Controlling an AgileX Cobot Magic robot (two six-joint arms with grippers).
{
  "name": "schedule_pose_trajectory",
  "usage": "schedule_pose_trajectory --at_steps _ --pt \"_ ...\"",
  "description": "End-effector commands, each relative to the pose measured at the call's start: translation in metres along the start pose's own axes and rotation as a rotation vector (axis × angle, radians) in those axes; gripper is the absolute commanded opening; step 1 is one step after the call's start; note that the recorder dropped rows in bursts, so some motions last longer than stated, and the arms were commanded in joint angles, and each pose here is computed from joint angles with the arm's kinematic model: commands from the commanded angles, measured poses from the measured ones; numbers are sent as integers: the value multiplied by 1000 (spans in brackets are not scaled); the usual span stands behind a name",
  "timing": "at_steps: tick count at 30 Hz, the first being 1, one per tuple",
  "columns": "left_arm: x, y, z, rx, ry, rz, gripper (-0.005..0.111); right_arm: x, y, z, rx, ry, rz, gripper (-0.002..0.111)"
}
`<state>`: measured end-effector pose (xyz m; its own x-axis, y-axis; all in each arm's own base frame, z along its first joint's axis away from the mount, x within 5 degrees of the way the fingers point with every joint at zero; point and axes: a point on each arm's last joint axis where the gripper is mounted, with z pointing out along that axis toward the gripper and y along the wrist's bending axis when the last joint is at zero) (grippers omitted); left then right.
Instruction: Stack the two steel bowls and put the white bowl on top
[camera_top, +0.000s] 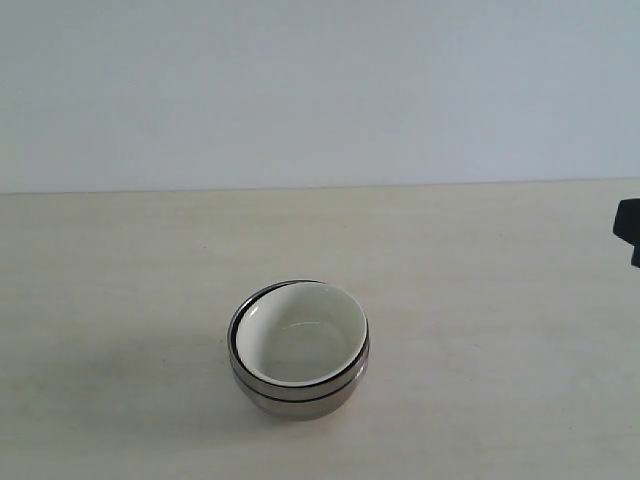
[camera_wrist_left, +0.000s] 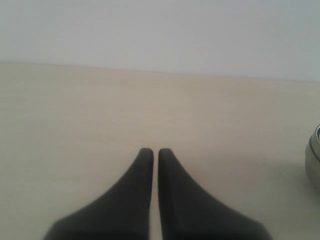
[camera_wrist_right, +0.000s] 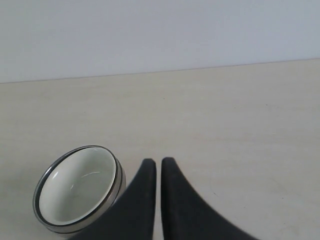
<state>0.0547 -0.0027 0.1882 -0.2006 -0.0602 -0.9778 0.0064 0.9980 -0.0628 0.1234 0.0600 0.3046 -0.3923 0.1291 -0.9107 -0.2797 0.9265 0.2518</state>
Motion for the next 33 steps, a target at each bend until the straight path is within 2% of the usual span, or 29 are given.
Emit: schedule_pose_trajectory --at_steps 1,11,16,28,33 --pt "2 1 0 -7 8 -3 4 0 0 -1 -6 -7 -7 0" --pt "2 1 0 -15 4 8 4 0 0 -1 -6 -7 -7 0" --pt "2 3 0 -34 6 73 4 0 0 -1 -6 -7 -7 0" --pt "2 3 0 -34 6 76 4 0 0 -1 -6 -7 -7 0" --pt "2 1 0 2 7 83 4 0 0 -1 -8 -9 -6 0"
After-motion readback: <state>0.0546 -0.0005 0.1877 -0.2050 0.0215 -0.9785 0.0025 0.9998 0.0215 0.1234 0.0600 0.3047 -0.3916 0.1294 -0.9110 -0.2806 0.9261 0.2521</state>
